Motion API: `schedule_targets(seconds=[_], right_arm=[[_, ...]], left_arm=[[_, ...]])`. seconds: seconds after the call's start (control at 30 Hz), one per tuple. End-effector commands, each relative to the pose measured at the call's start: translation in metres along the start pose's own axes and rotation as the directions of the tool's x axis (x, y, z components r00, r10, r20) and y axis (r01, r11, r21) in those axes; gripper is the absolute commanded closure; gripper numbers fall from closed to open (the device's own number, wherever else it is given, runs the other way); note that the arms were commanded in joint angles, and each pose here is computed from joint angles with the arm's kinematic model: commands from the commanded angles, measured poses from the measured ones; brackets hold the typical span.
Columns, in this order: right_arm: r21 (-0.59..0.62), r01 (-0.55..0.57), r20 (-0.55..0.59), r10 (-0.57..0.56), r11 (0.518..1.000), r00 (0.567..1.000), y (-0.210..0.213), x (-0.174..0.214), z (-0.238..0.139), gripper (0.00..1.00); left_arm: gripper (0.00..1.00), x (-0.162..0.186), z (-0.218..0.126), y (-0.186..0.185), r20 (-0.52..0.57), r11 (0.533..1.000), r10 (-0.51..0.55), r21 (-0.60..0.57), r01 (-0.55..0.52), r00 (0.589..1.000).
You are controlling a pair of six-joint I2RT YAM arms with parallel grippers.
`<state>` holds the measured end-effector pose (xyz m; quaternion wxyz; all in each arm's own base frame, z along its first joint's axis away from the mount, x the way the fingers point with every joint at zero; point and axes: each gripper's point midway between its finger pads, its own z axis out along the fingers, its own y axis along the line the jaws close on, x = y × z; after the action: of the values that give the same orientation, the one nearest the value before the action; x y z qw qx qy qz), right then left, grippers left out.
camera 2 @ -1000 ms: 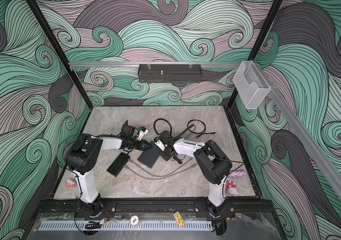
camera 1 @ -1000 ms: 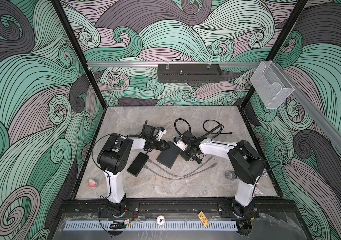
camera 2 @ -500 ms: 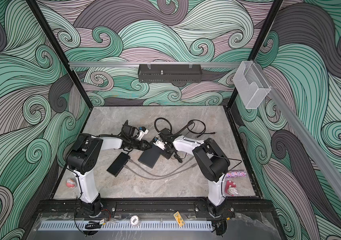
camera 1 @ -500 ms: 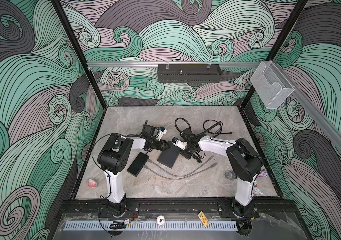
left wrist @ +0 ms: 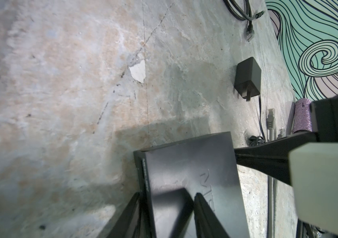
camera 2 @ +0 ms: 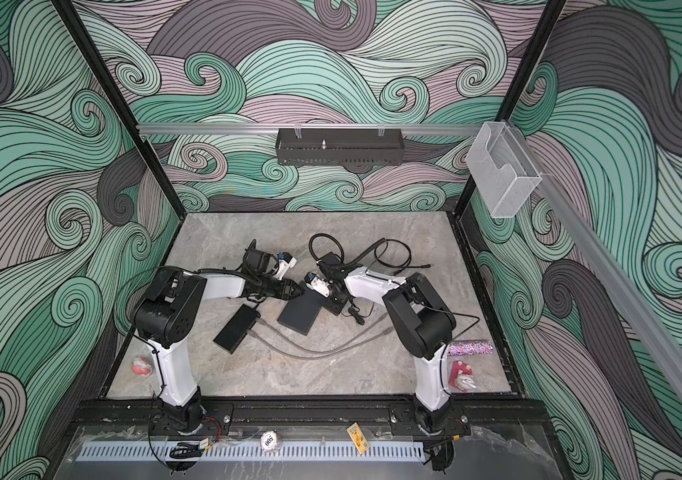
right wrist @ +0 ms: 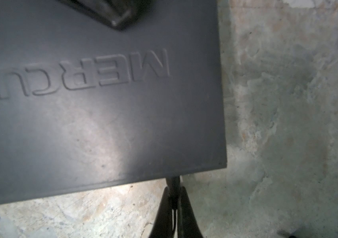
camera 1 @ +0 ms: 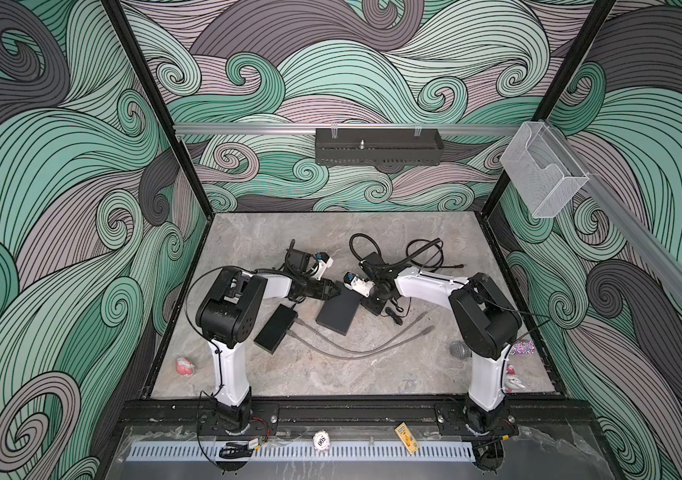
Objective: Insert the plug into the switch port
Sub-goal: 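Push the barrel plug into the router port, then open the right gripper, then move the right gripper to the black wall adapter and grasp it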
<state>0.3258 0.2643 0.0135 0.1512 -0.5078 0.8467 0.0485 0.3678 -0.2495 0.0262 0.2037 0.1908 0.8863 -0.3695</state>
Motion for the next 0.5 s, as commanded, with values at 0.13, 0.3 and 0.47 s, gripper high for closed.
schedule_targets(seconds=[0.13,0.3,0.47], right_arm=[[0.045,-0.049,0.198,0.039,0.998,0.979,-0.010,-0.039,-0.003,0.67],[0.049,-0.186,0.231,0.170,0.981,0.958,-0.013,-0.021,-0.031,0.53],[0.049,-0.399,0.222,0.380,0.916,0.898,-0.031,0.001,-0.059,0.17]], left_arm=[[0.56,0.039,0.010,-0.016,-0.110,0.995,-0.089,0.039,0.094,0.990],[0.56,0.029,-0.010,0.003,-0.039,0.993,-0.089,-0.079,0.086,0.995],[0.55,0.021,-0.024,0.008,0.019,0.987,-0.080,-0.141,0.082,0.997]])
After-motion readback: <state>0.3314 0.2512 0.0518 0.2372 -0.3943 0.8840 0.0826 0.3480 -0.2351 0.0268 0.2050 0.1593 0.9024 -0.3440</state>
